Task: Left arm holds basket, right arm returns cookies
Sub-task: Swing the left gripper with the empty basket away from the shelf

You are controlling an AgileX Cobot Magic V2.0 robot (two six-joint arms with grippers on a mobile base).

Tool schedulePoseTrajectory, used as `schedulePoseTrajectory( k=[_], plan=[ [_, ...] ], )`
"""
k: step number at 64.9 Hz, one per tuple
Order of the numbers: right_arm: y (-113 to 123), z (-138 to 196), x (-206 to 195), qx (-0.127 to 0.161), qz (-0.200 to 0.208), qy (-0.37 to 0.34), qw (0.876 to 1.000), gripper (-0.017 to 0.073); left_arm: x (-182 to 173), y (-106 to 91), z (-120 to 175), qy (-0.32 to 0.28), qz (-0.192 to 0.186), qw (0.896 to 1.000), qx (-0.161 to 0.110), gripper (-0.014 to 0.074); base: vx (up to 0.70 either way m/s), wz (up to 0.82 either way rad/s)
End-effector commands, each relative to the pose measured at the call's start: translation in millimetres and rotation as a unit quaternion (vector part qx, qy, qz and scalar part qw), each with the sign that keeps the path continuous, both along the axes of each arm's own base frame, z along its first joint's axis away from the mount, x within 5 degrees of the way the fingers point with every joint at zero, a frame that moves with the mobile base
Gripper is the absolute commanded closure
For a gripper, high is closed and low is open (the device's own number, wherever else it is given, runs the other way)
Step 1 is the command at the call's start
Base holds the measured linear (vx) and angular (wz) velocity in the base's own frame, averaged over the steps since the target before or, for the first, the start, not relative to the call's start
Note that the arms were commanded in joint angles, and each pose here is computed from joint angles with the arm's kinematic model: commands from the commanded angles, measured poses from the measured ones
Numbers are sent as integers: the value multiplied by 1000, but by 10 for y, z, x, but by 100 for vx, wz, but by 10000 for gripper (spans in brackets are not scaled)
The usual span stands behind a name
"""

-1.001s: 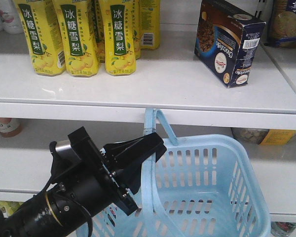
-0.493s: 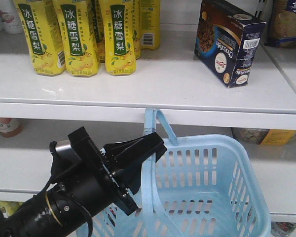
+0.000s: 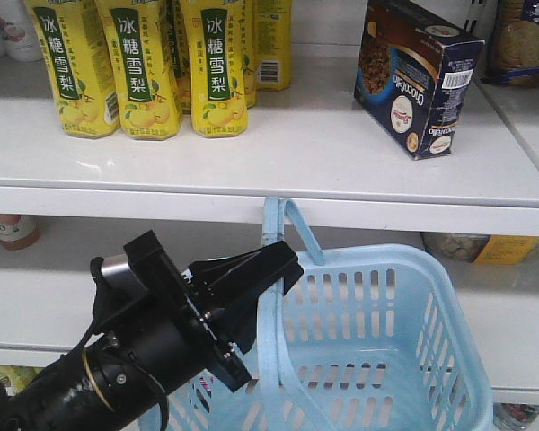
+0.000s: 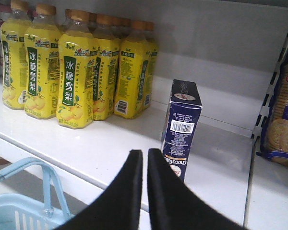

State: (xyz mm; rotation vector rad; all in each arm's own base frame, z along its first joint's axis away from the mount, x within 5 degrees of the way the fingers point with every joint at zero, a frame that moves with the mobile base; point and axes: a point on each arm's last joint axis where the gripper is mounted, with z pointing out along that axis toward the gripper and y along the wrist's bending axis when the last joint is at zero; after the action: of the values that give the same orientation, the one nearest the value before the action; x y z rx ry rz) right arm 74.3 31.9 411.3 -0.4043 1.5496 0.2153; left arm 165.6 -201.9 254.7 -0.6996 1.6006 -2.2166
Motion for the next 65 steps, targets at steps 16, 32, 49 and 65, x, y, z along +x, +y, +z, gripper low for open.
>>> schedulePoseTrajectory(
  k=[16, 32, 49, 65],
  plan=[
    [-21, 138, -2, 12, -11, -41, 999, 565, -15, 117, 372, -78, 14, 987, -138, 596, 0, 0],
    [-21, 139, -2, 12, -11, -42, 999, 565, -101, 149, 359, -76, -5, 991, -114, 596, 0, 0],
    [-21, 139, -2, 12, -11, -42, 999, 565, -360, 439, 211, -44, 0, 997, -69, 596, 0, 0],
    [-21, 139, -2, 12, -11, -42, 999, 565, -543, 703, 94, -6, 26, 1000, -16, 596, 0, 0]
  ],
)
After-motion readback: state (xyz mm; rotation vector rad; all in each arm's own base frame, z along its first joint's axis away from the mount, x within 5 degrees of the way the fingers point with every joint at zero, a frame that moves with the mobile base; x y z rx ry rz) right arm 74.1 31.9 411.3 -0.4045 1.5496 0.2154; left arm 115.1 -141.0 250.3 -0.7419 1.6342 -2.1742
